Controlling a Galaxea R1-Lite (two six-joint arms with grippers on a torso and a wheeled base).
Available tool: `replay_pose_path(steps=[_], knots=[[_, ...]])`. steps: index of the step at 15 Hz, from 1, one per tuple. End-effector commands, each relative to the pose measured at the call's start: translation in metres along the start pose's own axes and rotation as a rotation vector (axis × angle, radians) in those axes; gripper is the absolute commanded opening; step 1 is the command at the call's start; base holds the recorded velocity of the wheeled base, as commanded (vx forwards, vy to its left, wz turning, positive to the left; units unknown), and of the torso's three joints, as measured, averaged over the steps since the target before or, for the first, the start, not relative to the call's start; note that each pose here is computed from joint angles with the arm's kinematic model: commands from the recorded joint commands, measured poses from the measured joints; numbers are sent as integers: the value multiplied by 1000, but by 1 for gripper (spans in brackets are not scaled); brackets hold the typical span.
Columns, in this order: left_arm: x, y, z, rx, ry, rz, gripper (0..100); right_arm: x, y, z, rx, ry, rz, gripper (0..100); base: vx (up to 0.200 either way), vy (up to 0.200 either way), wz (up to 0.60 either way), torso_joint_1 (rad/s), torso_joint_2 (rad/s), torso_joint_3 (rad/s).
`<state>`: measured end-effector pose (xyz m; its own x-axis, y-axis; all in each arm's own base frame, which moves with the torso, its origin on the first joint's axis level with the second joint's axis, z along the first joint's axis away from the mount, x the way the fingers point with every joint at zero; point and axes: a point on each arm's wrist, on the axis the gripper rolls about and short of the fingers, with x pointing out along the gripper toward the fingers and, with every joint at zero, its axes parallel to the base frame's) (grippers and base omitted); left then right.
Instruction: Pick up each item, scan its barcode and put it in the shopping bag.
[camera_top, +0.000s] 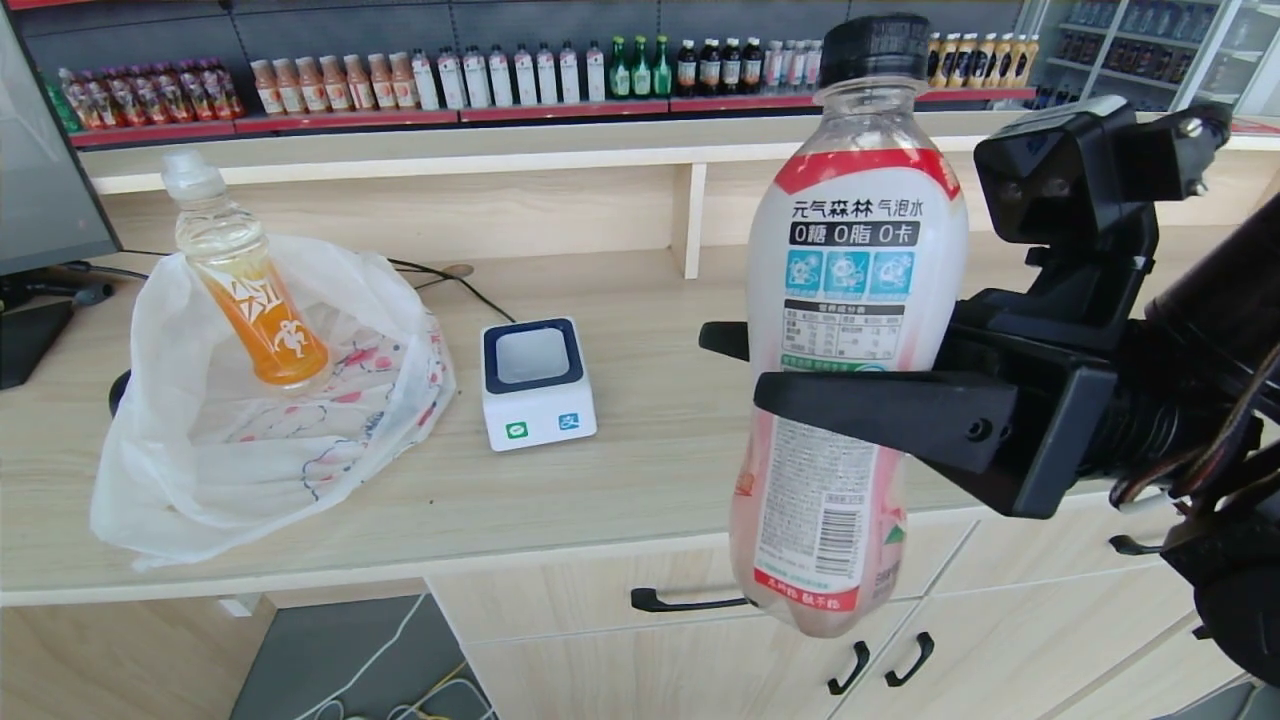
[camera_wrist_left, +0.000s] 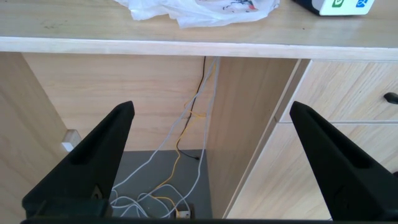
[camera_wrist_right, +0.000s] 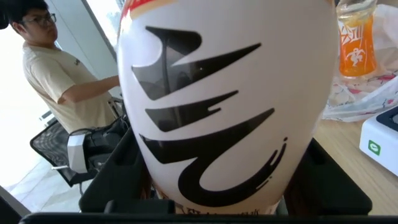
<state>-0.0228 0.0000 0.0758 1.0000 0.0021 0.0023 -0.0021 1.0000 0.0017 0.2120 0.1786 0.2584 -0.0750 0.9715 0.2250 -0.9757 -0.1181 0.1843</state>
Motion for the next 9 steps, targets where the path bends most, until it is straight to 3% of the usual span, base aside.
replay_pose_path(steps=[1, 4, 9], knots=[[0, 0, 0, 0, 1, 1, 100, -8, -2, -2, -15, -6, -28, 0, 0, 0, 0, 0, 0, 0], [0, 0, 0, 0, -1, 1, 100, -19, -13, -3, -109, -50, -176, 0, 0, 0, 0, 0, 0, 0], [0, 0, 0, 0, -1, -1, 100, -28, -9, -9, -230, -121, -431, 0, 0, 0, 0, 0, 0, 0]])
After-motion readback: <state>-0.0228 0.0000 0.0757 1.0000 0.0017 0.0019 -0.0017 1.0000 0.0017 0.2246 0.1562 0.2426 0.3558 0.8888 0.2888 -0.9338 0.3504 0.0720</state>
